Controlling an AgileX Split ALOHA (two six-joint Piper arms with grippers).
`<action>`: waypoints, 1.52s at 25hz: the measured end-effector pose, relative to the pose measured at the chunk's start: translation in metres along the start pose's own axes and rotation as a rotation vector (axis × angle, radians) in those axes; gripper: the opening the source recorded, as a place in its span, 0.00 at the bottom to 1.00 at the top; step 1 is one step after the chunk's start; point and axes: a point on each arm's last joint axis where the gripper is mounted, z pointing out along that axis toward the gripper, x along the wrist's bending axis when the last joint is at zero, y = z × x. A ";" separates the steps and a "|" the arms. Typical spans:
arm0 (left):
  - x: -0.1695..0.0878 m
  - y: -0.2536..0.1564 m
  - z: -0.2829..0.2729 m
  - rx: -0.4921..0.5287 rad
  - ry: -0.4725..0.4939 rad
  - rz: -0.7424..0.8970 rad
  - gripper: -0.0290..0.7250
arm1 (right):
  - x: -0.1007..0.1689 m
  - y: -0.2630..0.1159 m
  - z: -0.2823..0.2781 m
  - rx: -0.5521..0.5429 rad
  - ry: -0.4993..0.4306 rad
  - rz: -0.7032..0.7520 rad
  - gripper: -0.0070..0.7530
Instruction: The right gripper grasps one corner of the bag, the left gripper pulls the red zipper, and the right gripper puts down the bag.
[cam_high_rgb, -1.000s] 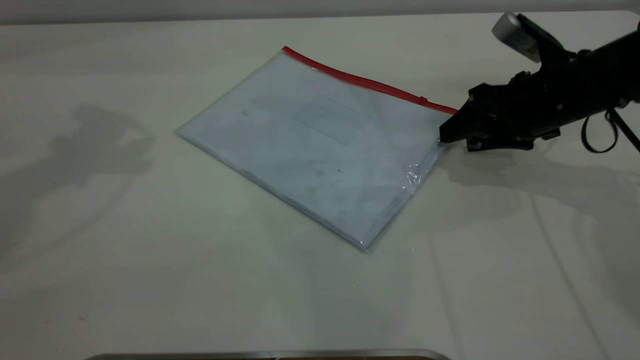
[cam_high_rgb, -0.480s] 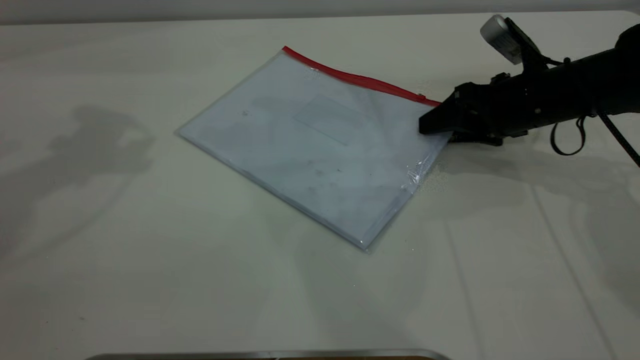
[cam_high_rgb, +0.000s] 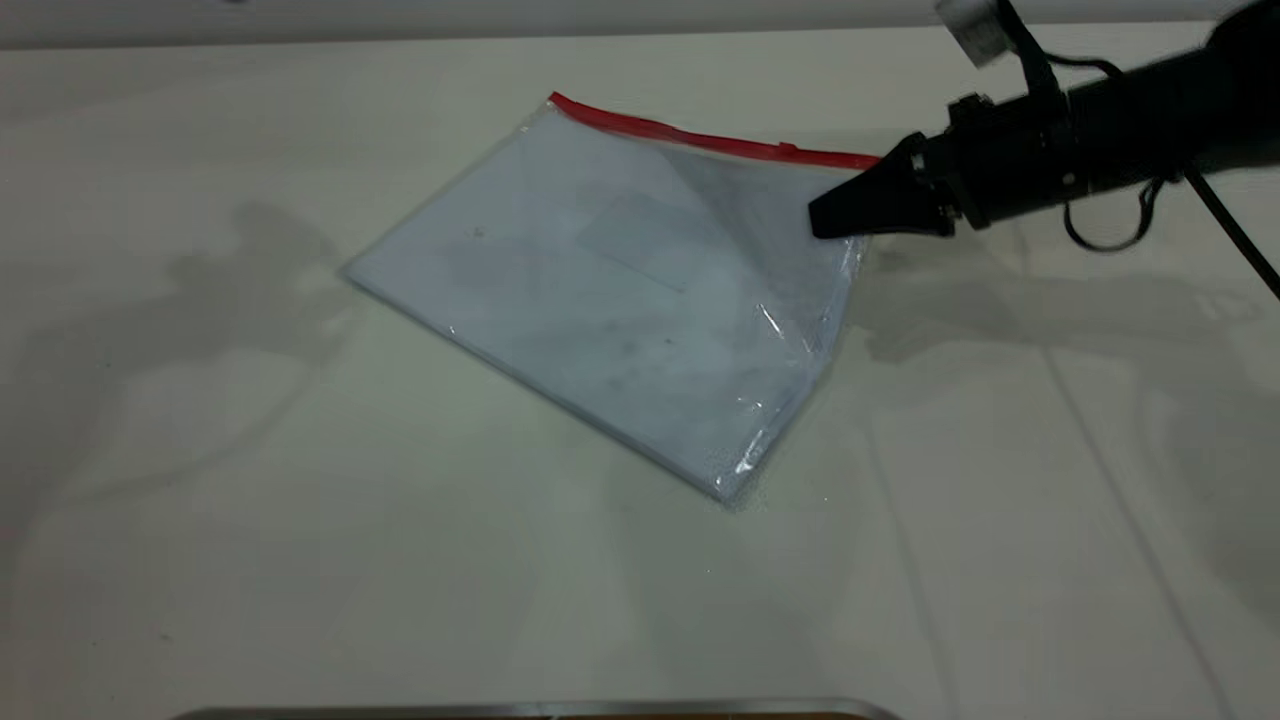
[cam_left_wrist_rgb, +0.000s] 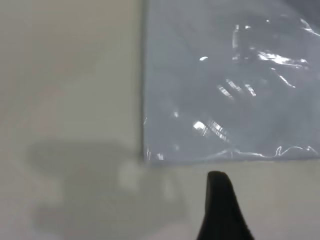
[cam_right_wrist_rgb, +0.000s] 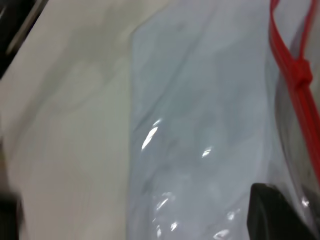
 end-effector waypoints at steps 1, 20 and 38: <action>-0.003 0.003 0.006 0.005 -0.011 0.049 0.75 | 0.002 0.004 0.001 0.031 0.028 -0.040 0.05; -0.068 0.031 0.108 0.069 -0.182 0.629 0.75 | 0.047 0.084 0.044 0.377 0.077 -0.420 0.05; -0.071 0.043 0.163 -0.196 -0.211 0.623 0.75 | 0.044 0.090 0.051 0.361 -0.005 -0.522 0.05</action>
